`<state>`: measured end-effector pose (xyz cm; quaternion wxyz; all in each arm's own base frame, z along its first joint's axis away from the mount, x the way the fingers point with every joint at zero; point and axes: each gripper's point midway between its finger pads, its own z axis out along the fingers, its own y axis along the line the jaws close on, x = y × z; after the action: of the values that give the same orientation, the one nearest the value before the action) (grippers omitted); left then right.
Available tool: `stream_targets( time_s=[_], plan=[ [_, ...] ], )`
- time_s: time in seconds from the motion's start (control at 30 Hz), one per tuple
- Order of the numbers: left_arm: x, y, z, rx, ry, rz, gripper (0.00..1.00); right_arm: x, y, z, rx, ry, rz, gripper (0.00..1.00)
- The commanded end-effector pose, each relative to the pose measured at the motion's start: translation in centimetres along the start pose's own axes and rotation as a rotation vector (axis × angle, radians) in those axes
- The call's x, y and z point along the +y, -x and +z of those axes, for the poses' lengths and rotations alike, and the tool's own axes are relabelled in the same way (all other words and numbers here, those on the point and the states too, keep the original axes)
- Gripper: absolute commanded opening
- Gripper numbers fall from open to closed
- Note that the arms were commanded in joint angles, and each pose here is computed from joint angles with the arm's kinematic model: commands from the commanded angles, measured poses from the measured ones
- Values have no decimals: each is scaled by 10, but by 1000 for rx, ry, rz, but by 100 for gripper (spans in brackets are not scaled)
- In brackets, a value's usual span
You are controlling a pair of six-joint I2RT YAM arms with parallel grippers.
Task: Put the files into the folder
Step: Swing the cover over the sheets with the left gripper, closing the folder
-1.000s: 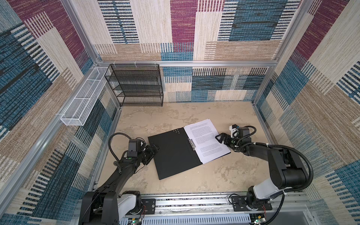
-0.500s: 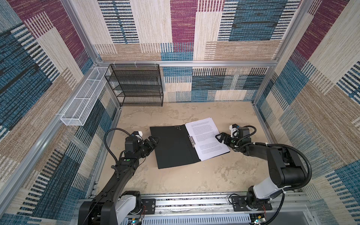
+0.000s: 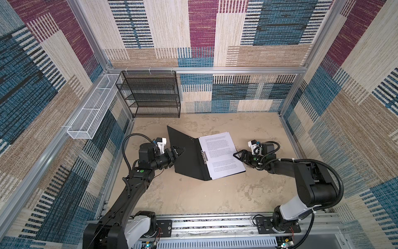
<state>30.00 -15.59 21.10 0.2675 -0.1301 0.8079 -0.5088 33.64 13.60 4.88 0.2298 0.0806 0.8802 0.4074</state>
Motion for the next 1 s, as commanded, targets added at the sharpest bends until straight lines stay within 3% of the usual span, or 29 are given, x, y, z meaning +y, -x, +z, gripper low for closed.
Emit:
stream_targets(
  time_s=[0.0,0.43,0.7,0.8,0.97],
  plan=[
    [-13,-6,3,52,1,38,83,-28,-49,-2,154,-124,195,100],
    [-75,-30,54,227,-37,149,100,-10,-50,3,156,-90,188,100],
    [-85,-42,96,287,-43,162,99,-2,-50,3,132,-100,218,100],
    [-83,-48,110,301,-48,158,99,-12,-37,-8,54,-204,237,100],
    [-76,-52,132,331,-49,132,99,-17,14,-57,-220,-372,266,100]
  ],
)
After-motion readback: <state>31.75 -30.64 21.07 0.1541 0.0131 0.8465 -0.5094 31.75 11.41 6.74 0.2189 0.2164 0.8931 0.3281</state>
